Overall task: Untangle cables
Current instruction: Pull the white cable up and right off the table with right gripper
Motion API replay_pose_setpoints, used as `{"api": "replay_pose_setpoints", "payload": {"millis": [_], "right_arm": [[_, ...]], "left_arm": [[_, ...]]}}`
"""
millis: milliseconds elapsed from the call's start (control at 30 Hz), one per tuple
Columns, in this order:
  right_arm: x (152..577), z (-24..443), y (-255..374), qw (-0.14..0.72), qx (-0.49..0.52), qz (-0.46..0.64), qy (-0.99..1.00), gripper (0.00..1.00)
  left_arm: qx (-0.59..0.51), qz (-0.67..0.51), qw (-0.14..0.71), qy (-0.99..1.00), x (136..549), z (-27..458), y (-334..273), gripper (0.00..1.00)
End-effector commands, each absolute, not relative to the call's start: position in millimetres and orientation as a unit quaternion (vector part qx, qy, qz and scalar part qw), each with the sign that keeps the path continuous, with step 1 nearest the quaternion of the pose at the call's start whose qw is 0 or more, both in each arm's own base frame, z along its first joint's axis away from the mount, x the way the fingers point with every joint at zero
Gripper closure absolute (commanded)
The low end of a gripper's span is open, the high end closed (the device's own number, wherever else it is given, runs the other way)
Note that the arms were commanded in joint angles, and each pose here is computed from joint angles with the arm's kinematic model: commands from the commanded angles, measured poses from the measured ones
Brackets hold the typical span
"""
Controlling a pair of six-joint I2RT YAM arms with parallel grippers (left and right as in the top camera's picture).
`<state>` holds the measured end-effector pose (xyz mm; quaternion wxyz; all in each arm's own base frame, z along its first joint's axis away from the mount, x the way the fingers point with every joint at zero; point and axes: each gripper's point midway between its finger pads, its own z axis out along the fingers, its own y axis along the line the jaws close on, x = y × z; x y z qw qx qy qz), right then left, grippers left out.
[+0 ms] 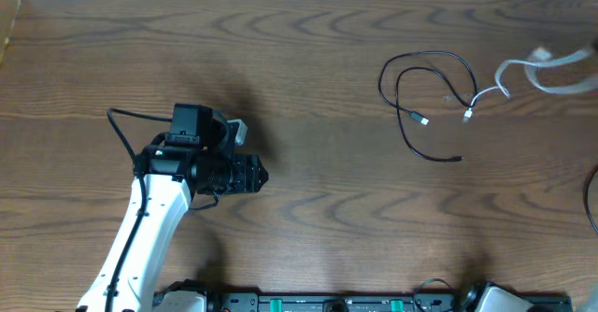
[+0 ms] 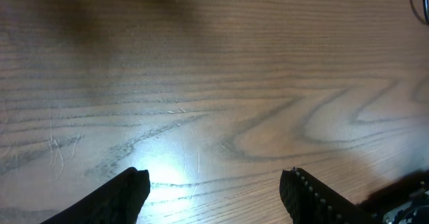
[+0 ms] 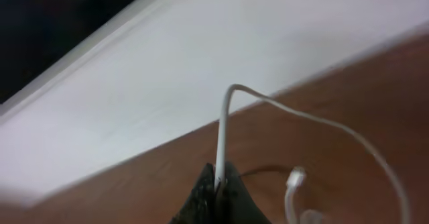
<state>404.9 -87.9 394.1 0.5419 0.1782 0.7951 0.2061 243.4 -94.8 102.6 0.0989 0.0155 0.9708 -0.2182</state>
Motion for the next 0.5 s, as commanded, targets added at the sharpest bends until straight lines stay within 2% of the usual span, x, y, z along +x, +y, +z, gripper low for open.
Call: {"api": "replay_pose_setpoints", "payload": {"millis": [0, 100, 233, 333, 467], "right_arm": [[416, 416, 36, 0.513, -0.075, 0.404, 0.754, 0.99], [408, 430, 99, 0.513, -0.239, 0.464, 0.681, 0.99], [393, 441, 135, 0.517, -0.350, 0.487, 0.611, 0.99], [378, 452, 148, 0.518, -0.399, 0.494, 0.574, 0.99], [366, 473, 139, 0.521, -0.415, 0.497, 0.557, 0.99]], "left_arm": [[0.015, -0.225, 0.096, 0.970, 243, 104, -98, 0.32], [0.015, -0.225, 0.095, 0.970, 243, 103, -98, 0.32], [0.014, -0.224, 0.093, 0.970, 241, 103, -97, 0.32], [0.018, -0.223, 0.088, 0.971, 239, 103, -97, 0.32], [0.024, -0.223, 0.087, 0.971, 238, 102, -97, 0.32]]}}
